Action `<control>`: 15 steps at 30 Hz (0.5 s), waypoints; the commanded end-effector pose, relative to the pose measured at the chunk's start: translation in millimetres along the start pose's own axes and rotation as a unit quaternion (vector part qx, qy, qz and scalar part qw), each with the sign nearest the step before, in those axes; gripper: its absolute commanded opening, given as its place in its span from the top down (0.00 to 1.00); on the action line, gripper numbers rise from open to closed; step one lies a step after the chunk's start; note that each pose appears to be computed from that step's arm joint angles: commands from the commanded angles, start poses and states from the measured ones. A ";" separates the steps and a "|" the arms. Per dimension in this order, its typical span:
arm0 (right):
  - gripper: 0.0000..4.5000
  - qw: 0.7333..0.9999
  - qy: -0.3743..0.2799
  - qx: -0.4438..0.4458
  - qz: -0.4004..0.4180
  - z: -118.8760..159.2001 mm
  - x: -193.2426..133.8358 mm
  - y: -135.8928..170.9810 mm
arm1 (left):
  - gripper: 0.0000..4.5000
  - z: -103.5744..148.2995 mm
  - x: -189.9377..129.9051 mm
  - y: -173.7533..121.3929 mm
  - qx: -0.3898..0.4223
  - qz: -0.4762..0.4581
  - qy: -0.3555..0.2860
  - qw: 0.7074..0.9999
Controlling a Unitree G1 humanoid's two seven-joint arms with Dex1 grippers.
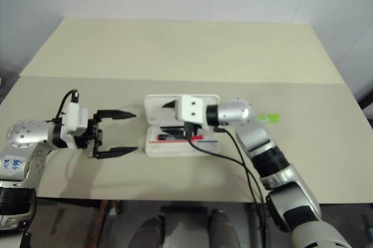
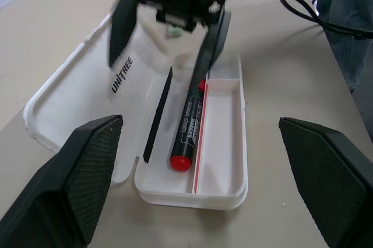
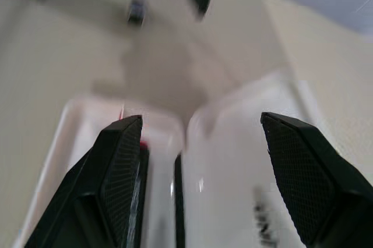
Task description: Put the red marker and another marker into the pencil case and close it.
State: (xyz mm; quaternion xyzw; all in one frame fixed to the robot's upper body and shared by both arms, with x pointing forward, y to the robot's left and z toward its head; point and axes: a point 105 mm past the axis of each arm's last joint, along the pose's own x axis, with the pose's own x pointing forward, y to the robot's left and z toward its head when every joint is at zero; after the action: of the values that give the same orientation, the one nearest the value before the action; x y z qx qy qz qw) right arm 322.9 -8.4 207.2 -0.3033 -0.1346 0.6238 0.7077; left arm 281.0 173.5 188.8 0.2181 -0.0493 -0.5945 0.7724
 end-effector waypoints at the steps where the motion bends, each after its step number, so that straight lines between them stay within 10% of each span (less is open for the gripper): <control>1: 0.18 0.996 -0.060 0.064 -0.023 33.6 -22.1 -0.2 | 0.00 4.0 1.0 1.4 0.014 -0.004 -0.005 1.000; 9: 0.01 0.994 -0.039 0.107 0.009 45.4 -84.5 32.1 | 0.00 2.3 1.8 0.5 0.014 -0.007 -0.009 1.000; 15: 0.01 0.986 0.101 0.110 -0.074 -12.4 -156.9 -3.9 | 0.00 1.3 5.7 0.5 0.015 -0.010 -0.015 1.000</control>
State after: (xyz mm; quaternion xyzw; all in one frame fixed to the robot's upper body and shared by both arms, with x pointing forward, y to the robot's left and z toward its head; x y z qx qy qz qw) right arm 295.3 -145.4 226.0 -0.2439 -0.0111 0.5709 0.7838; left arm 283.1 170.7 182.0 0.2097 -0.0497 -0.6027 0.7683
